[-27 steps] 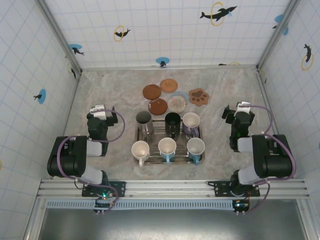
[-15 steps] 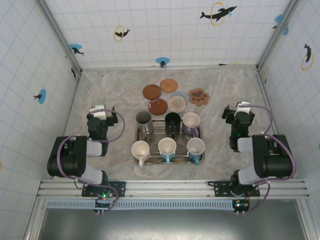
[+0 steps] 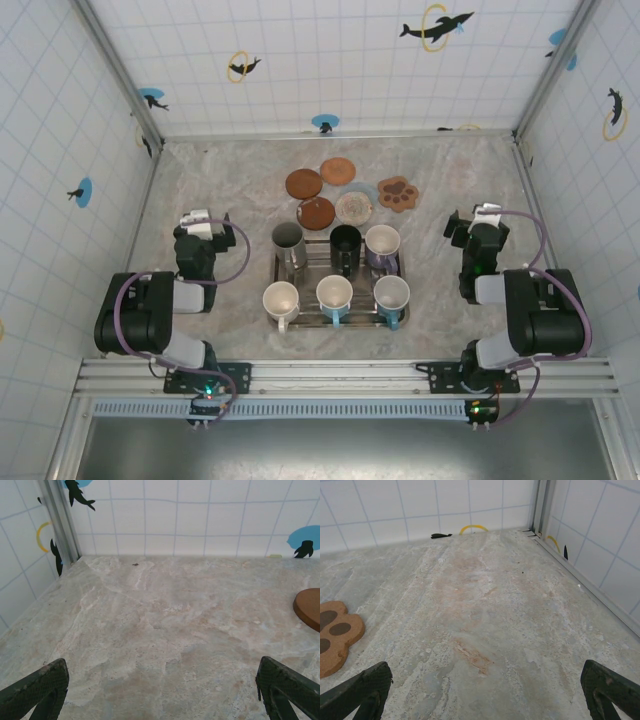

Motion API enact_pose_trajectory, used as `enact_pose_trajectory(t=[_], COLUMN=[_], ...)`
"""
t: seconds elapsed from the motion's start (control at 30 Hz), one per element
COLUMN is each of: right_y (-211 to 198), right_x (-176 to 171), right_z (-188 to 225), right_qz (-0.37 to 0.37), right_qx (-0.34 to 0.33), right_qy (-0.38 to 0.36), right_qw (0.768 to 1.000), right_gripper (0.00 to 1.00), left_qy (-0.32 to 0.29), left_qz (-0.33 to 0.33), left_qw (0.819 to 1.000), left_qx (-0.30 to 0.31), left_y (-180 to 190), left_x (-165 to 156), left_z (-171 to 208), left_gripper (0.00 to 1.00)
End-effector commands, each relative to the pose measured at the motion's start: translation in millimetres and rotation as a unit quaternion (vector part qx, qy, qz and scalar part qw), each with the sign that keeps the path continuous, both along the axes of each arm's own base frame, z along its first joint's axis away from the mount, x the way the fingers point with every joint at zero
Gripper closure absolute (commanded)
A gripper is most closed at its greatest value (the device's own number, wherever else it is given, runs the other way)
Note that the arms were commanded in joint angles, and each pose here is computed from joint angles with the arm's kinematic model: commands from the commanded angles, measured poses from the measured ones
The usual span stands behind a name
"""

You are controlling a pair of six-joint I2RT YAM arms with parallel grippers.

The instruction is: Place the cup by the coaster

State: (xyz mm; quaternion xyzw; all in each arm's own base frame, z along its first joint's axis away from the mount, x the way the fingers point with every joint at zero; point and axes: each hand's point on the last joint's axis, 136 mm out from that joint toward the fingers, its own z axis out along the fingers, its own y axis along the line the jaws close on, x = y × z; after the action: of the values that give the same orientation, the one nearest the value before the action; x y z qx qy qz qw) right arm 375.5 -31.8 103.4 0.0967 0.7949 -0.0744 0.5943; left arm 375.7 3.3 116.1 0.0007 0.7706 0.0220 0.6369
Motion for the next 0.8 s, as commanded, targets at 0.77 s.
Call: enact_pose_trajectory(t=[0.77], right_y=[49], right_x=[36], right_z=[100], right_qz=[0.024], right_qx=[0.008], right_qy=[0.144], right_qw=[0.989], right_gripper=[0.00], left_qy=[0.093], left_qz=[-0.026], left_qw=[0.988], left_qx=[-0.117], left_y=[-29], left_x=[40], left_z=[80], left_gripper=[0.22])
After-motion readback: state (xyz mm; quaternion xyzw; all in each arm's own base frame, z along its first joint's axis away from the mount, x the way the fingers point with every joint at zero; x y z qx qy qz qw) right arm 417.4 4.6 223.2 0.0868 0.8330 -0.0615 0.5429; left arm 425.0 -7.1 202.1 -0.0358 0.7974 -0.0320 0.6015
